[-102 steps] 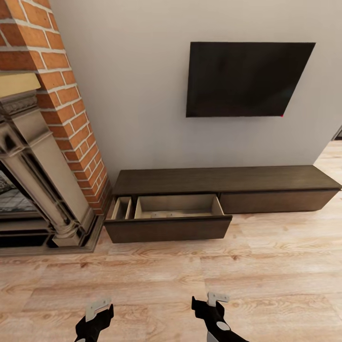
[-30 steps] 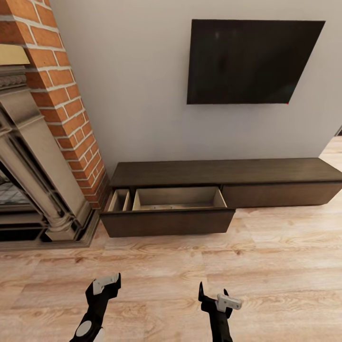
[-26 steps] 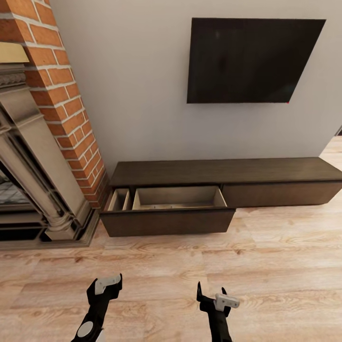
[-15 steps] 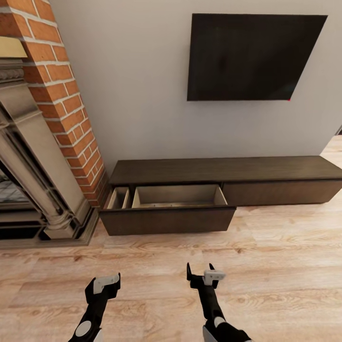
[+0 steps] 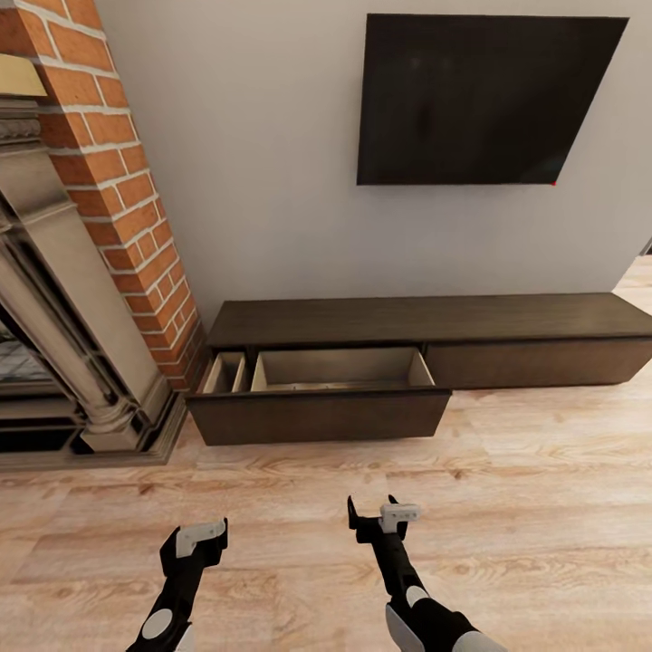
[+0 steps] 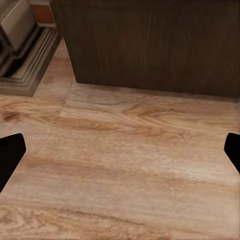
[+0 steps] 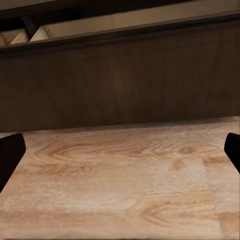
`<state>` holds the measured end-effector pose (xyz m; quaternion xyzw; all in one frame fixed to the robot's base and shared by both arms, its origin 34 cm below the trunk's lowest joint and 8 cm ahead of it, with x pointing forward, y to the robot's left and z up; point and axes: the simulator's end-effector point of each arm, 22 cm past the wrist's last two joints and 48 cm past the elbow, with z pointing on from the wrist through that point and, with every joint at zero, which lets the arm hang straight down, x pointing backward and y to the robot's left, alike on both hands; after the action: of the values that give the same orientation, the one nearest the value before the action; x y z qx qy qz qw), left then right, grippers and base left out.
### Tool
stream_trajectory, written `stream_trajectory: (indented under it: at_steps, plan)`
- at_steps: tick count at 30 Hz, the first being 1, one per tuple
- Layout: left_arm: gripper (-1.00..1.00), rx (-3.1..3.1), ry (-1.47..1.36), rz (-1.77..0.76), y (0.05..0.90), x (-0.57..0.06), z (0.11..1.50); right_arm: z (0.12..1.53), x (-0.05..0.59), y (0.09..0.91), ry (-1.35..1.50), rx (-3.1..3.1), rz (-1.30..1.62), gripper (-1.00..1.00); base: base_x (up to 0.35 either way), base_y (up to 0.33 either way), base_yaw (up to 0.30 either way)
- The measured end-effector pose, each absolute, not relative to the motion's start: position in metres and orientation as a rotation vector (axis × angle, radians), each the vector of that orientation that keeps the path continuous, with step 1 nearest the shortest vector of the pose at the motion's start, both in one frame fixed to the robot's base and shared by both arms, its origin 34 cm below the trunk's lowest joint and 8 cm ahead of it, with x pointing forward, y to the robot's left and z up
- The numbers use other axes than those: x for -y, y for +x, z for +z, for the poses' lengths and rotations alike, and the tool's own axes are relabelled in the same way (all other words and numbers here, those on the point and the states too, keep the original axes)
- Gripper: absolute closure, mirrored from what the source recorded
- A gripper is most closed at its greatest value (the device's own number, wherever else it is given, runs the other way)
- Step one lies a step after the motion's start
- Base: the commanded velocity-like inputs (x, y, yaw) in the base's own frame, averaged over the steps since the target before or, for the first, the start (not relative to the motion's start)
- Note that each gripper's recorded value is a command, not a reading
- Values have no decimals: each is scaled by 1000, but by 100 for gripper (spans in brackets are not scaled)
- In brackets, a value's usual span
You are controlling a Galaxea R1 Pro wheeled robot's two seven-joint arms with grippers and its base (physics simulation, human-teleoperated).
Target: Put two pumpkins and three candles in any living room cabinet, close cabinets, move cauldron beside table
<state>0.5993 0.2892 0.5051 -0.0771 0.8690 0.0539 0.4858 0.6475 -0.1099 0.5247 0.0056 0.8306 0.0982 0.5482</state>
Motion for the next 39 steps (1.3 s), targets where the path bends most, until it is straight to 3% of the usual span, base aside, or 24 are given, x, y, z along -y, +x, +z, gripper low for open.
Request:
stream_trajectory:
  at_steps: [39]
  plan:
    - [-100, -2050, -194, 118, 607, -288, 450, 430, 119, 630, 58, -2046, 213, -100, 0, 0, 0]
